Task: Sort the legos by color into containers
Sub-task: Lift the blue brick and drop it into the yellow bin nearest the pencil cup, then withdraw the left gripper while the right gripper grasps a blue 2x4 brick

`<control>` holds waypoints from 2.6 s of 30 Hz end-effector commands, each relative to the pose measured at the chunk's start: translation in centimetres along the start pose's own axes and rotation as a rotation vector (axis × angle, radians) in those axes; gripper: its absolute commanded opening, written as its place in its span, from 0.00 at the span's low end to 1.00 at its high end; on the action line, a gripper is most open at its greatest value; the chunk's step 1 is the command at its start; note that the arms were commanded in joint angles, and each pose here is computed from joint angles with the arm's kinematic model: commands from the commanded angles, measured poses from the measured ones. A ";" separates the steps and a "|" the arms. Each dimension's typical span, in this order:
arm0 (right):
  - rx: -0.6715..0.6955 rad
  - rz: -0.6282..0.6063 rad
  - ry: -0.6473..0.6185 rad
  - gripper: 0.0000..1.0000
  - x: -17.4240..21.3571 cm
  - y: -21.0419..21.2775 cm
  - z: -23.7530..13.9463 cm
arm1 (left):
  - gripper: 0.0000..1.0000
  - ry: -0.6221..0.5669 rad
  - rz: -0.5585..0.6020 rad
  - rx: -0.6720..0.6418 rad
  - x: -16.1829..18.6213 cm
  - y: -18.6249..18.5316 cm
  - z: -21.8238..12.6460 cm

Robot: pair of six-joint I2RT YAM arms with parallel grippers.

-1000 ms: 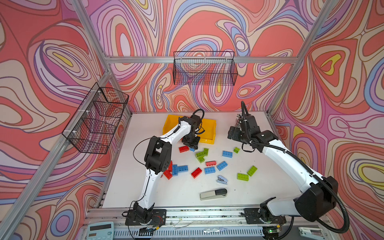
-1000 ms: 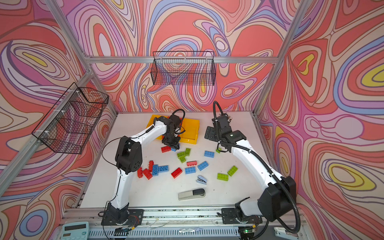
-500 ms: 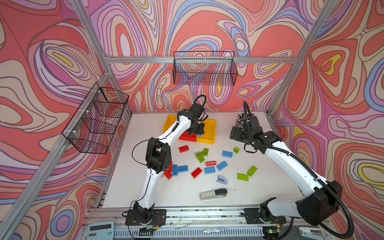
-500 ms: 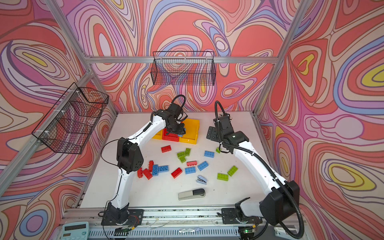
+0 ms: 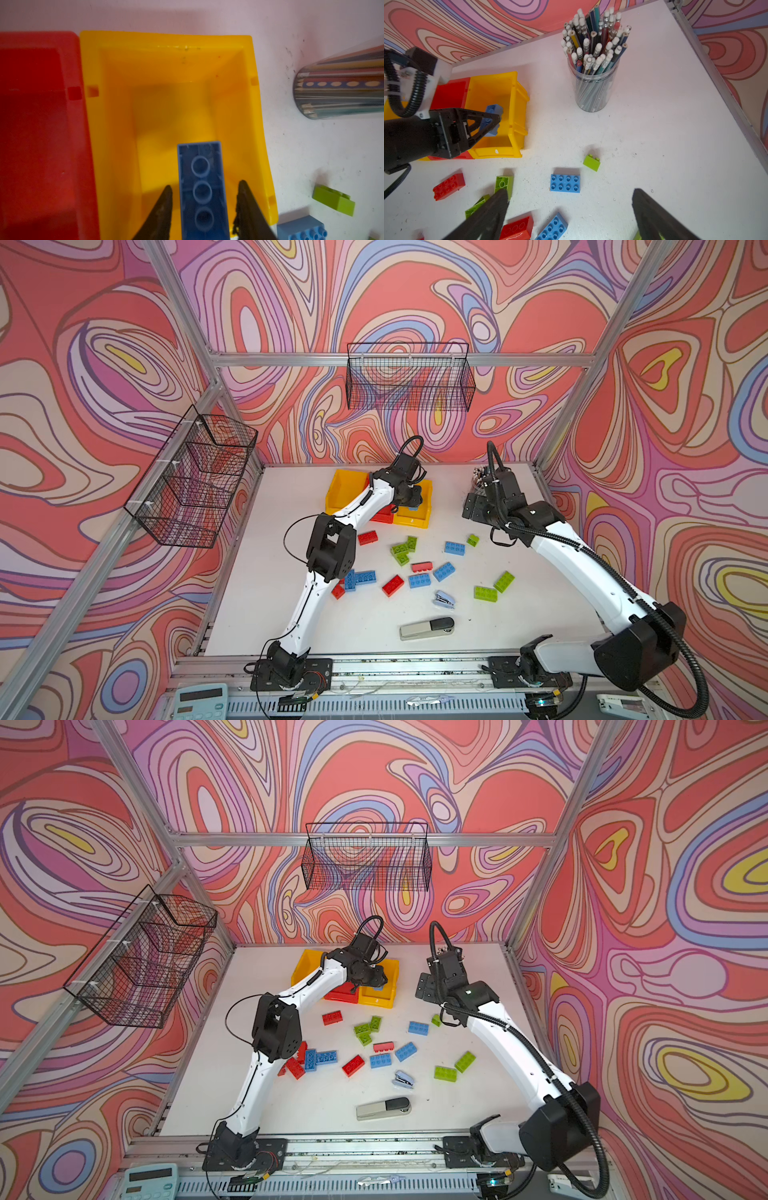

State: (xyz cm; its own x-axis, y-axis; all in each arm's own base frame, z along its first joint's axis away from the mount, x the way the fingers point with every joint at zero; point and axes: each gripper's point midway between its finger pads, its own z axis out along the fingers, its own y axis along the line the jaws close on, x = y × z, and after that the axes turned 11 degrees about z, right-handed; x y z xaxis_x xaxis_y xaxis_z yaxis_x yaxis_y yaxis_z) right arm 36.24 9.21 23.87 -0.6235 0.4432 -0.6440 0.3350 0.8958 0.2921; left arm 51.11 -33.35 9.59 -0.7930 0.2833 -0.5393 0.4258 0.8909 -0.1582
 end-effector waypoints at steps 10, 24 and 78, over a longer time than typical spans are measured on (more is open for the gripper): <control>0.020 0.028 -0.034 0.98 -0.8 -0.7 -1.1 | 0.68 -0.125 -0.002 -0.011 -1.6 -0.1 -5.6; -0.005 0.013 0.033 0.98 0.7 0.2 0.9 | 0.72 -0.045 -0.022 -0.191 7.2 4.5 -7.2; 0.134 0.026 0.320 0.90 11.2 -2.9 10.3 | 0.99 -0.150 -0.025 -0.054 10.9 1.6 -12.7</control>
State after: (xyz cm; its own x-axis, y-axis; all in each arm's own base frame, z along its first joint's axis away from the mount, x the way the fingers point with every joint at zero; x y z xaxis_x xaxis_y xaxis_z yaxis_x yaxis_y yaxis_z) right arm 35.18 10.61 9.96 -0.7951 0.4509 -0.4056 0.4200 0.8918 0.1680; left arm 38.37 -26.06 15.05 -0.7123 0.2326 -0.6623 0.4329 0.8882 -0.1537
